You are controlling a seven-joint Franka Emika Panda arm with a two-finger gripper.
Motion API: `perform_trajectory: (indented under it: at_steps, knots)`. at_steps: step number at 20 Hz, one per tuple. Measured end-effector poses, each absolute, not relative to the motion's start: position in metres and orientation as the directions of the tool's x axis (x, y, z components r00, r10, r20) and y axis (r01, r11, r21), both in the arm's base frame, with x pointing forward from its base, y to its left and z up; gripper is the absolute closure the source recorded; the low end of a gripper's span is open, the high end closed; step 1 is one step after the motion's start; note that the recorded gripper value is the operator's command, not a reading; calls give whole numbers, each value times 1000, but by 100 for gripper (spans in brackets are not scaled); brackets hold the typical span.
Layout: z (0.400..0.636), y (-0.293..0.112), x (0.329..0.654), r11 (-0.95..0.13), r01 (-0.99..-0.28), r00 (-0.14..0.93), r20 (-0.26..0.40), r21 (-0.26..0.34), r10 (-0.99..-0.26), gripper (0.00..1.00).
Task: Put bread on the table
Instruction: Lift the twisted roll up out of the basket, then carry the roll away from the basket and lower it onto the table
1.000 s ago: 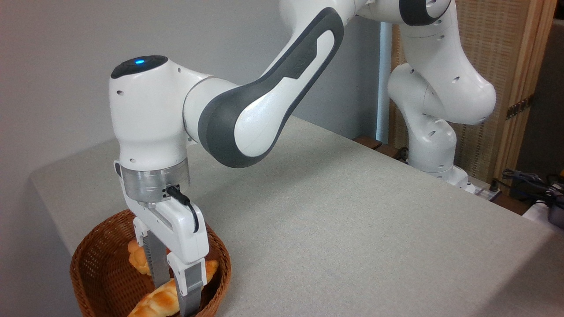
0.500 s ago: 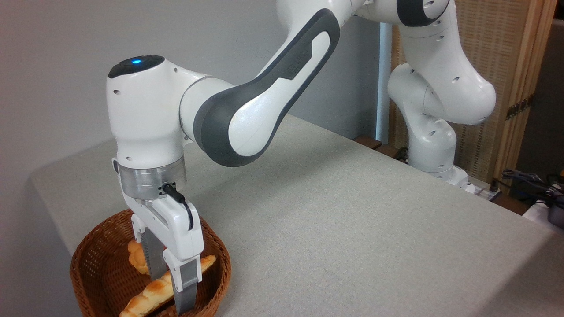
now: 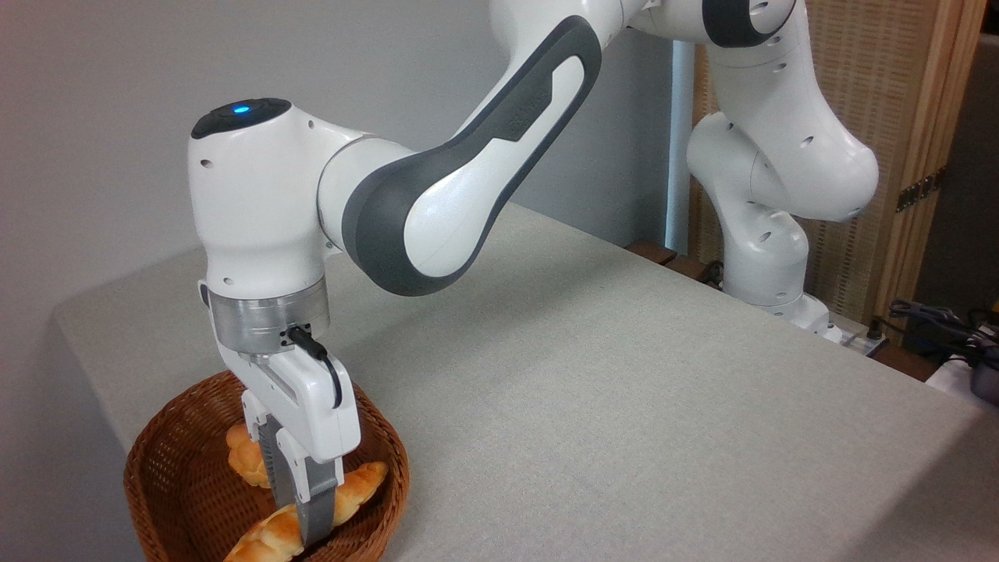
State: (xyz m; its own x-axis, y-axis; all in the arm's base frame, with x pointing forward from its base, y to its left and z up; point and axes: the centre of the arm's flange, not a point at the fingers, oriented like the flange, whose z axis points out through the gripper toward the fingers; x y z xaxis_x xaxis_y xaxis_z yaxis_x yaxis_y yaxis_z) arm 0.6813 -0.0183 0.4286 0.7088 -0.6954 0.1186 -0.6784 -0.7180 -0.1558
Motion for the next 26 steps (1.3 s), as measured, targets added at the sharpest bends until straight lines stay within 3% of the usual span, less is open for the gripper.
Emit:
perform_trajectory:
  at_steps: [3, 8, 12, 18, 22, 26]
  knots:
    - [437, -21, 684, -717, -677, 705, 132, -166, -696, 98]
    - [477, -28, 691, -712, -670, 687, 188, -210, -702, 99]
    - [483, -27, 689, -713, -670, 690, 181, -204, -700, 100]
    - [499, -26, 678, -718, -677, 707, 130, -160, -695, 100]
    - [546, -9, 652, -759, -644, 746, 141, -93, -651, 100]
    - [581, 10, 611, -783, -622, 779, 91, -4, -620, 100]
